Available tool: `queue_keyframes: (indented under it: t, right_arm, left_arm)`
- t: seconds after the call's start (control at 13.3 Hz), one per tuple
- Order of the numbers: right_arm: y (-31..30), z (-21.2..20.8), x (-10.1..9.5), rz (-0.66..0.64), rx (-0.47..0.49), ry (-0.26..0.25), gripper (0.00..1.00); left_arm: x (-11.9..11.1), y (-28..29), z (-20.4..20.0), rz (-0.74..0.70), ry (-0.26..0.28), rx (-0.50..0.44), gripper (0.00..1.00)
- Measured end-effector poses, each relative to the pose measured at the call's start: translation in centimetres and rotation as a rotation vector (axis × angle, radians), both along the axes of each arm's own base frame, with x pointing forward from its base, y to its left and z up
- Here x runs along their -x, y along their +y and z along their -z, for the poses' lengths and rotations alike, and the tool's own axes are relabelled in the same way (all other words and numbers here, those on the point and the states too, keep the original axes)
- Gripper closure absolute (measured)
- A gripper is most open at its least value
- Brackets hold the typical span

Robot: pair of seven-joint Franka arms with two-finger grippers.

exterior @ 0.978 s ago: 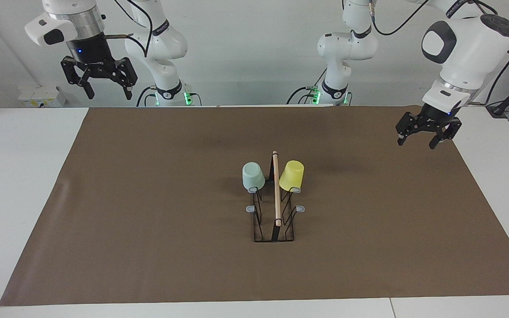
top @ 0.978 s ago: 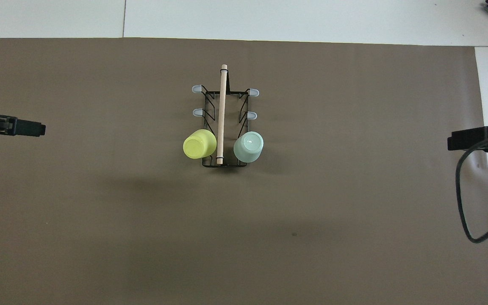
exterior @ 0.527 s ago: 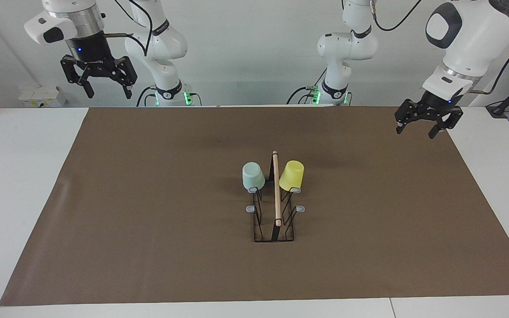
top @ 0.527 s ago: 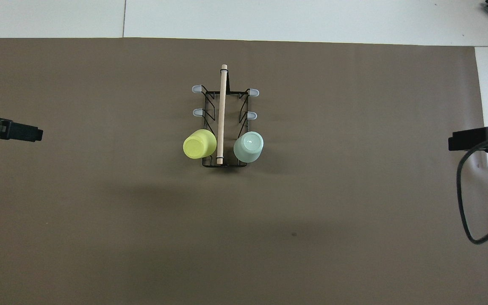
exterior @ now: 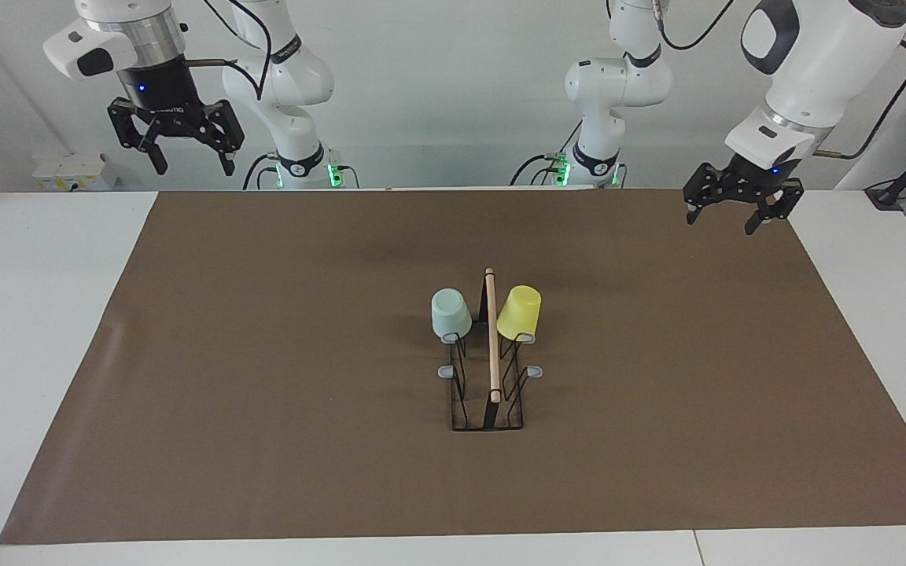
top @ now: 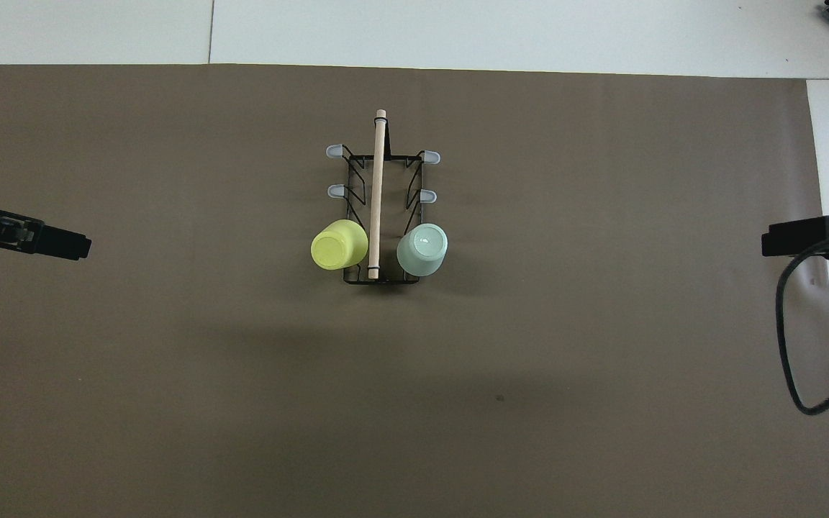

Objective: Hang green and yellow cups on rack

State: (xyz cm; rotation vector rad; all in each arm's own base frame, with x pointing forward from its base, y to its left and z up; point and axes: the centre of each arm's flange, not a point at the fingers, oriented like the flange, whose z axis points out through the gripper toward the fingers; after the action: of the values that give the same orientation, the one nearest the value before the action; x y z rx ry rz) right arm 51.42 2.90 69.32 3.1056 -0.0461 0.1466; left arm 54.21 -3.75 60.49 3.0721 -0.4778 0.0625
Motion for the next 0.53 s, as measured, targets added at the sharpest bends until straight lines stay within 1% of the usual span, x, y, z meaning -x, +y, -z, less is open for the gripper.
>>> queue_keyframes:
  t: [0.15, 0.53]
  right_arm:
    - [0.0, 0.01, 0.0, 0.0, 0.0, 0.0, 0.0]
    - [0.0, 0.0, 0.01, 0.0, 0.0, 0.0, 0.0]
  left_arm:
    - [0.2, 0.34, -0.53, -0.006, 0.012, -0.002, 0.0]
    - [0.32, 0.38, -1.02, -0.018, 0.017, -0.002, 0.0]
